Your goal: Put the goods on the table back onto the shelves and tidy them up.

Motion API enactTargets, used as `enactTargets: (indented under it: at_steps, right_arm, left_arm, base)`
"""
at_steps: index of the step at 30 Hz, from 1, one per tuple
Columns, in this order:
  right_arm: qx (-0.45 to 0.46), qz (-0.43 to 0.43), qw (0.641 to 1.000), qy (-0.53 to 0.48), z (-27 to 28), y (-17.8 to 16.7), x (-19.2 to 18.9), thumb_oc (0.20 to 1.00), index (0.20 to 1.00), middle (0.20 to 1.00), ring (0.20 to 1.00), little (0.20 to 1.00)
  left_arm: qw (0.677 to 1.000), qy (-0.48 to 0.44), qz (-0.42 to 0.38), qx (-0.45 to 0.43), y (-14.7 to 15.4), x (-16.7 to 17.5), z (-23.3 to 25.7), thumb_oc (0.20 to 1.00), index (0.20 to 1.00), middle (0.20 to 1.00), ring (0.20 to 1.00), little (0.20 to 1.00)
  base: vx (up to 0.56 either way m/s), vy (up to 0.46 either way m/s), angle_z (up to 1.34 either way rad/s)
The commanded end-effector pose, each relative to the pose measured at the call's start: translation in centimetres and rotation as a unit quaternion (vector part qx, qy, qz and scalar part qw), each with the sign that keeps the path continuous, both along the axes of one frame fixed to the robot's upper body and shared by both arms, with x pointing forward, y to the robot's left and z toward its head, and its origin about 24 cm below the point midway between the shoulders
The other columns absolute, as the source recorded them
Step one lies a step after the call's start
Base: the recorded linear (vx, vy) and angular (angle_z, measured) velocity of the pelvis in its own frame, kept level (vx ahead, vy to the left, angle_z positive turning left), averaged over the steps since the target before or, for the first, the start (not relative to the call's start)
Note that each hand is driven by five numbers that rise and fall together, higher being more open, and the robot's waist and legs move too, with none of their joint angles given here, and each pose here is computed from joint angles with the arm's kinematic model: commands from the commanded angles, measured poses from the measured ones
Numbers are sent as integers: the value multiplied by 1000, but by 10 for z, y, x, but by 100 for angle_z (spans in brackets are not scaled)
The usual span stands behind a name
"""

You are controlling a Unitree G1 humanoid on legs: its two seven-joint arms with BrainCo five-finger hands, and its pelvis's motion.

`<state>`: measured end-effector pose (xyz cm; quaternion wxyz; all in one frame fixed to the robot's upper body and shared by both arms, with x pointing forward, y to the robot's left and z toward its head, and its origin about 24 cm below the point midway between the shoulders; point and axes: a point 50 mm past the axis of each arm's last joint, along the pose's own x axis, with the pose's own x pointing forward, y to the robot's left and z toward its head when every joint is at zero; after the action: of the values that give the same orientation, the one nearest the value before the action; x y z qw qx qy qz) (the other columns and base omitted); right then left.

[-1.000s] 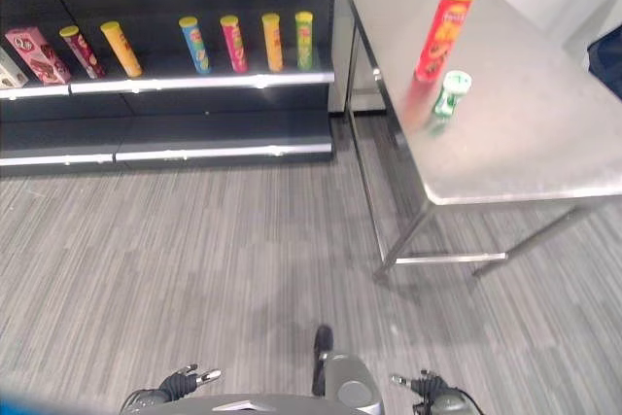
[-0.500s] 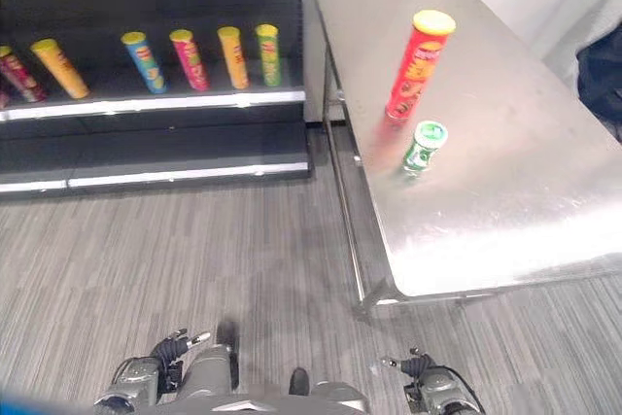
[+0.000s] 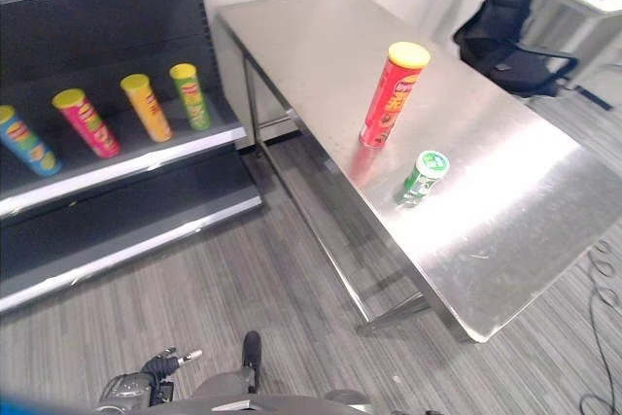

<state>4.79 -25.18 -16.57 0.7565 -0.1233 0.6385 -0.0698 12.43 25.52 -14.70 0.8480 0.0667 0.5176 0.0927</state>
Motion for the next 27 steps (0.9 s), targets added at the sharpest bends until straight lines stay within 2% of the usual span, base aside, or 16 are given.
enactTargets:
  at_steps: [1, 8, 17, 21, 27]
  right_arm:
    - [-27, 5, 998, -60, 13, -18, 40, 1000, 1000, 1000, 1000, 1000]
    - [-29, -1, 998, -59, 12, -16, 39, 1000, 1000, 1000, 1000, 1000]
    - [-32, -13, 999, -34, 9, -21, 21, 1000, 1000, 1000, 1000, 1000]
    - [-40, 5, 998, -43, 13, -26, 30, 1000, 1000, 1000, 1000, 1000]
    - [-55, -10, 997, -54, 18, -39, 32, 1000, 1000, 1000, 1000, 1000]
  left_arm:
    - [999, -36, -21, 8, -1, 17, 7, 1000, 1000, 1000, 1000, 1000]
    - [999, -32, -38, 10, -3, 19, 7, 1000, 1000, 1000, 1000, 1000]
    - [998, -20, -54, -10, -16, 11, 1, 1000, 1000, 1000, 1000, 1000]
    - [998, -37, -55, -17, -23, 20, 3, 1000, 1000, 1000, 1000, 1000]
    - [998, -14, -50, -18, -26, 7, -3, 1000, 1000, 1000, 1000, 1000]
  base:
    - [111, 329, -54]
    - [105, 120, -17]
    - [95, -58, -21]
    - [-60, -64, -23]
    - [137, 194, -53]
